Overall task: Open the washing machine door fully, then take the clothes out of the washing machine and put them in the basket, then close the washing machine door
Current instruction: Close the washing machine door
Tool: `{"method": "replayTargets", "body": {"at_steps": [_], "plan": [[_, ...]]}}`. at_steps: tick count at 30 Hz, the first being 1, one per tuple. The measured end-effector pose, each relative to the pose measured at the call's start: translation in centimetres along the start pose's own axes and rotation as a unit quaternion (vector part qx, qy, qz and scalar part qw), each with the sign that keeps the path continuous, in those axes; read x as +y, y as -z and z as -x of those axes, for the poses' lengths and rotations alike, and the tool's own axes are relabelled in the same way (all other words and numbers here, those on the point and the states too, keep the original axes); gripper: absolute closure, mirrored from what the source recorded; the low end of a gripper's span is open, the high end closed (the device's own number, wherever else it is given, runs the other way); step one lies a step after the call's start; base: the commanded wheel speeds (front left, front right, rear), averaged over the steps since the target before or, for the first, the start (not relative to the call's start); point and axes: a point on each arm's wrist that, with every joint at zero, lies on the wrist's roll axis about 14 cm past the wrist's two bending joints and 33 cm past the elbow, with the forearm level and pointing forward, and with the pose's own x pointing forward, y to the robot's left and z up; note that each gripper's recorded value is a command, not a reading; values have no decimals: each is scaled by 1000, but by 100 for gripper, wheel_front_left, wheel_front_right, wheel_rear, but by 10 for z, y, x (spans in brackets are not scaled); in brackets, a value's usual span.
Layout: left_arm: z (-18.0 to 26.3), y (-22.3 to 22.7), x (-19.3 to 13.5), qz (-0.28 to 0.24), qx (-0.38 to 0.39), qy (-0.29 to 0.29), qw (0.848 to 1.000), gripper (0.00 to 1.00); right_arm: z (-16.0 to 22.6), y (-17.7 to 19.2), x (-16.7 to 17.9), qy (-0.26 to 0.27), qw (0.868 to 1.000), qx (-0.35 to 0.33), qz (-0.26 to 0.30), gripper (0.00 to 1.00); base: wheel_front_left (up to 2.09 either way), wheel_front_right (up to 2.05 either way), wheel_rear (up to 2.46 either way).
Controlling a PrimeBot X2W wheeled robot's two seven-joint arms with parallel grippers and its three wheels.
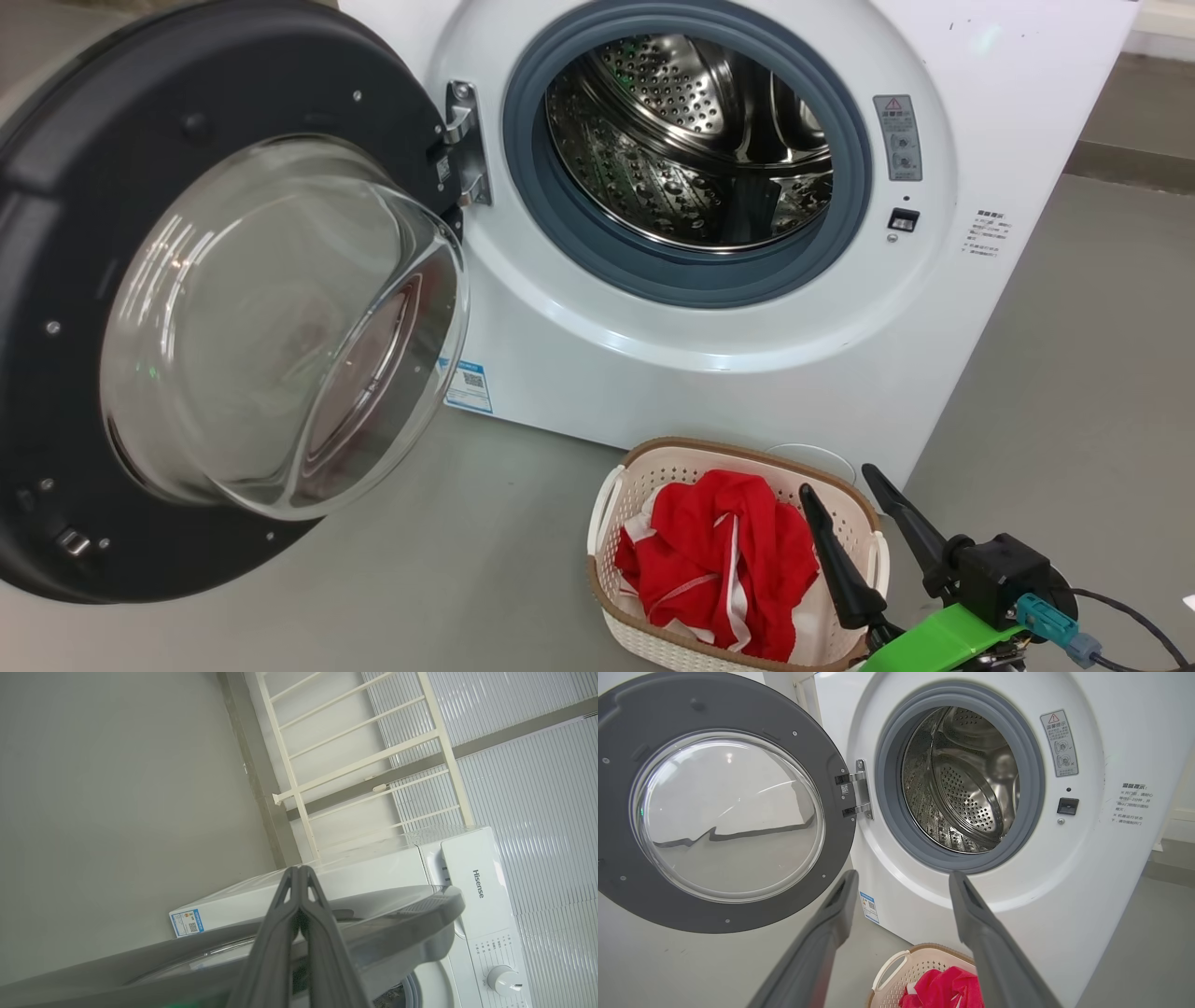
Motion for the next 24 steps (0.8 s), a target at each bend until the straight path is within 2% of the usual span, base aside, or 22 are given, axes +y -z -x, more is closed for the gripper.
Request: {"method": "replayTargets", "body": {"at_steps": [19, 24], "plan": [[10, 16, -8, 12, 39, 56, 998, 100, -4, 6, 3, -5, 1000, 8, -6, 0, 0, 0, 0], [13, 30, -19, 33, 56, 89, 994, 100, -4, 8, 3, -4, 1000, 9, -8, 0, 0, 0, 0]]}}
